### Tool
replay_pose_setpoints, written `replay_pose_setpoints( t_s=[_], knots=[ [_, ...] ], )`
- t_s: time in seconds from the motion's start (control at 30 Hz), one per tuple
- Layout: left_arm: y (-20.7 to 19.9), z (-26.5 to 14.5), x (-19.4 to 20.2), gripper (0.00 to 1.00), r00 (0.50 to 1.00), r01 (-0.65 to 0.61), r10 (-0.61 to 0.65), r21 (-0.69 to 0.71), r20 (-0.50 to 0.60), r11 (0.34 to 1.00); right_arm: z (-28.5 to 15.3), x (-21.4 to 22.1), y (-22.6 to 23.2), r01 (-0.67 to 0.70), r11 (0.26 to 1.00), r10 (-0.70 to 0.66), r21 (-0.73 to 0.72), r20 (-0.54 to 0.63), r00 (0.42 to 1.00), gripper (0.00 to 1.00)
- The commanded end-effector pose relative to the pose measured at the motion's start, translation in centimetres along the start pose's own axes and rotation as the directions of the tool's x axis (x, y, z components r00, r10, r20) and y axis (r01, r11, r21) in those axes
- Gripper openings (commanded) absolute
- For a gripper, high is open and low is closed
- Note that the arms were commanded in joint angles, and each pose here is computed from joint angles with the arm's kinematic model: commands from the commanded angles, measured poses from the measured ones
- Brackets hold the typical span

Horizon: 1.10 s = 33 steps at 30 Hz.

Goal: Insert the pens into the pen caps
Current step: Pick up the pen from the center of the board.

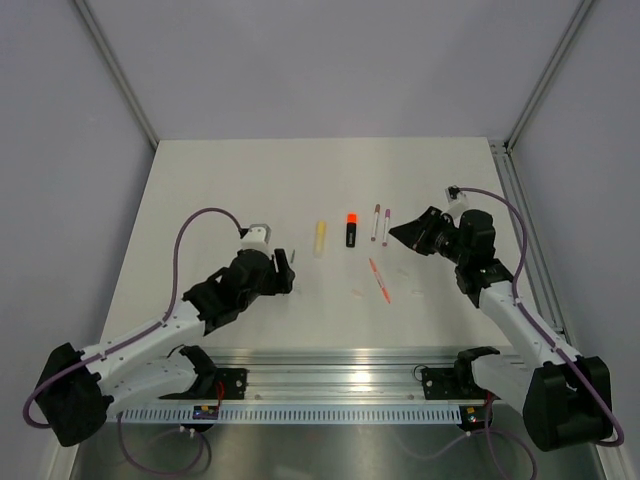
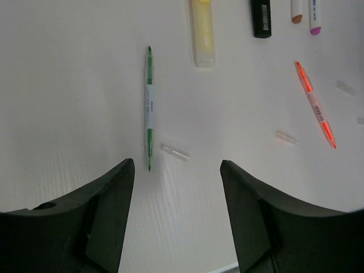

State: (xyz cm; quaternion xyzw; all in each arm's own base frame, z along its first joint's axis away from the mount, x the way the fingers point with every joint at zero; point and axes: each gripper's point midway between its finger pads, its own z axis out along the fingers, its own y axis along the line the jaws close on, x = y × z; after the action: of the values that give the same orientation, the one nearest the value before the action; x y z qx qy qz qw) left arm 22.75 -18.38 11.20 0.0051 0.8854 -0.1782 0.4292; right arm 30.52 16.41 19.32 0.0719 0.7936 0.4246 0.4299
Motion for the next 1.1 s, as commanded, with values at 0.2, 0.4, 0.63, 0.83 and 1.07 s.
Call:
replay_pose_setpoints(
  t_s=[0.2, 0.4, 0.63, 0.83, 1.07],
  knots=[
    [-0.6, 4.4, -3.9, 0.57, 0.999, -0.025, 0.024, -0.040, -0.029, 0.999, -1.8, -0.3, 4.8, 0.025, 0.972, -0.019, -0.235, 0.028, 0.999, 0.22],
    [0.4, 6.3, -3.0, 0.54, 0.993, -0.070, 0.059, -0.112, -0.099, 0.991, -2.3, -0.3, 5.3, 0.031, 0.968, -0.024, -0.248, 0.033, 0.999, 0.25],
    [1.7, 7.9, -1.6, 0.48, 0.986, -0.094, 0.070, -0.158, -0.150, 0.983, -2.4, -0.1, 5.6, 0.026, 0.965, -0.020, -0.262, 0.025, 0.999, 0.27],
    [1.6, 9.0, -0.6, 0.43, 0.976, -0.124, 0.093, -0.149, -0.196, 0.981, -2.4, -0.1, 5.7, 0.024, 0.963, -0.020, -0.269, 0.017, 1.000, 0.27],
    [2.3, 10.0, 0.5, 0.42, 0.966, -0.152, 0.109, -0.175, -0.233, 0.973, -2.2, 0.2, 5.7, 0.020, 0.961, -0.020, -0.277, 0.002, 1.000, 0.28]
  ],
)
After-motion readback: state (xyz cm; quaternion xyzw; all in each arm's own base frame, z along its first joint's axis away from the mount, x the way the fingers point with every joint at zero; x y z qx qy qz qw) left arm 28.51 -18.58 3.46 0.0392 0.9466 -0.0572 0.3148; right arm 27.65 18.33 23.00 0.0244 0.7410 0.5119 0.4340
